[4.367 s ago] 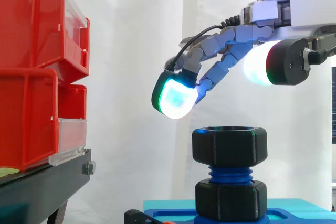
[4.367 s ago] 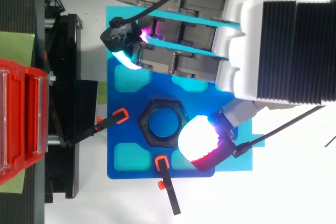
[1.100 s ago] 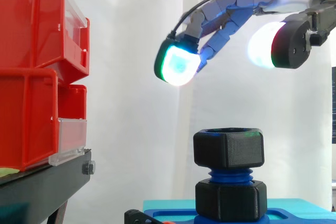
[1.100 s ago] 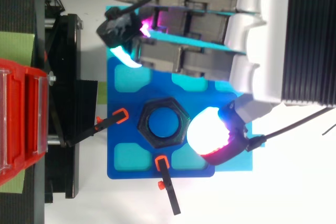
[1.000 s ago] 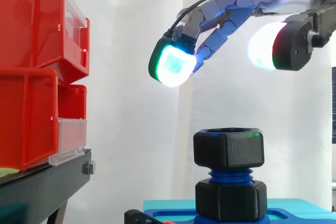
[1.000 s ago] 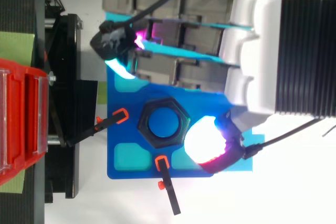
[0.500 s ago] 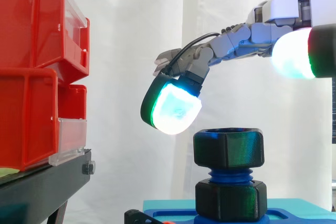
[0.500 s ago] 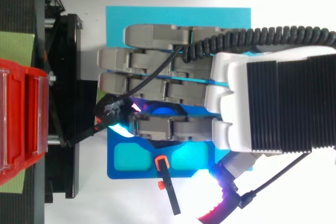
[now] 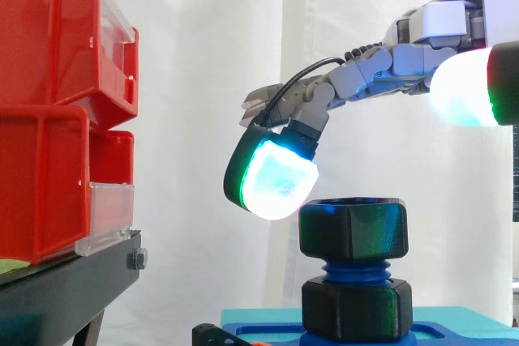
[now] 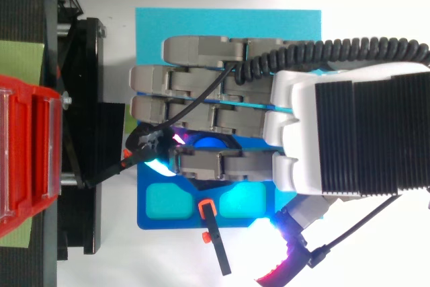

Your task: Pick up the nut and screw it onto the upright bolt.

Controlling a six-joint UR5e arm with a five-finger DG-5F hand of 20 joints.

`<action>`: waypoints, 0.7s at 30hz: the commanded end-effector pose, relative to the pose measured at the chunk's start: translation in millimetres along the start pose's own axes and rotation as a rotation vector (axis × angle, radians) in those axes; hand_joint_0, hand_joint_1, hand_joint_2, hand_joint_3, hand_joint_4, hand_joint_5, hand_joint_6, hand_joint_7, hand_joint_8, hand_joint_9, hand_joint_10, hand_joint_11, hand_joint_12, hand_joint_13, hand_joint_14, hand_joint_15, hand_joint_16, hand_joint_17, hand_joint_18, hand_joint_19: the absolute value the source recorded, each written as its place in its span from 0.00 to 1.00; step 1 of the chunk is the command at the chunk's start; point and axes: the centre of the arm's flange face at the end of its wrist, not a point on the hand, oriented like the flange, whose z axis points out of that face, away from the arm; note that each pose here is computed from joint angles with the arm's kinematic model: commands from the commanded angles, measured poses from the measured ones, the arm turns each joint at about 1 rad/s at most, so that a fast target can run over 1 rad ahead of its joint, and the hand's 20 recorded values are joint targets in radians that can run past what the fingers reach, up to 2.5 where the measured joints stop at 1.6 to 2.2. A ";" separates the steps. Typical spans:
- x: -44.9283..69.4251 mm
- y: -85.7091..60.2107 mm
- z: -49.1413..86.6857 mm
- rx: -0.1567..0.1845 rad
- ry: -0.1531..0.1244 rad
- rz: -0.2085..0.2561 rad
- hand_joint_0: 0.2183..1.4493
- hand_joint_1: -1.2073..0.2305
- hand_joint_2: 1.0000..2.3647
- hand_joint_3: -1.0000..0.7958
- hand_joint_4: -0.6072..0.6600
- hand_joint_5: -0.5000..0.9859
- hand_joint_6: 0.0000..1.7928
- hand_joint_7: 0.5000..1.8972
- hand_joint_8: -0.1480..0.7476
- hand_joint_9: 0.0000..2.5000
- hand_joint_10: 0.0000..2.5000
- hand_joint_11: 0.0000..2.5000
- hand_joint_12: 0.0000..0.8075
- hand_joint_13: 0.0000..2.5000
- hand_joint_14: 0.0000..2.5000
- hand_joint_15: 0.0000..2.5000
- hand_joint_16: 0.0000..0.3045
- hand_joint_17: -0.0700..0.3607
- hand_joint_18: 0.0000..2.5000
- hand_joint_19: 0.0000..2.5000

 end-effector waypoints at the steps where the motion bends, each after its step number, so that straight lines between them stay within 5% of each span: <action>1: 0.5 -1.5 -0.8 -0.005 0.001 0.000 0.17 0.83 0.00 0.28 0.63 0.25 0.28 0.17 0.40 0.10 0.00 0.00 0.40 0.00 0.00 0.00 0.15 0.40 0.00 0.00; 9: 1.9 -7.5 -3.8 -0.018 0.005 -0.004 0.19 0.80 0.00 0.28 0.66 0.29 0.28 0.21 0.41 0.18 0.00 0.00 0.36 0.03 0.00 0.00 0.12 0.36 0.00 0.00; 21: 8.3 -43.2 -19.0 -0.001 0.033 -0.075 0.20 0.78 0.00 0.28 0.65 0.34 0.28 0.39 0.43 0.30 0.00 0.00 0.32 0.10 0.00 0.00 0.10 0.33 0.00 0.00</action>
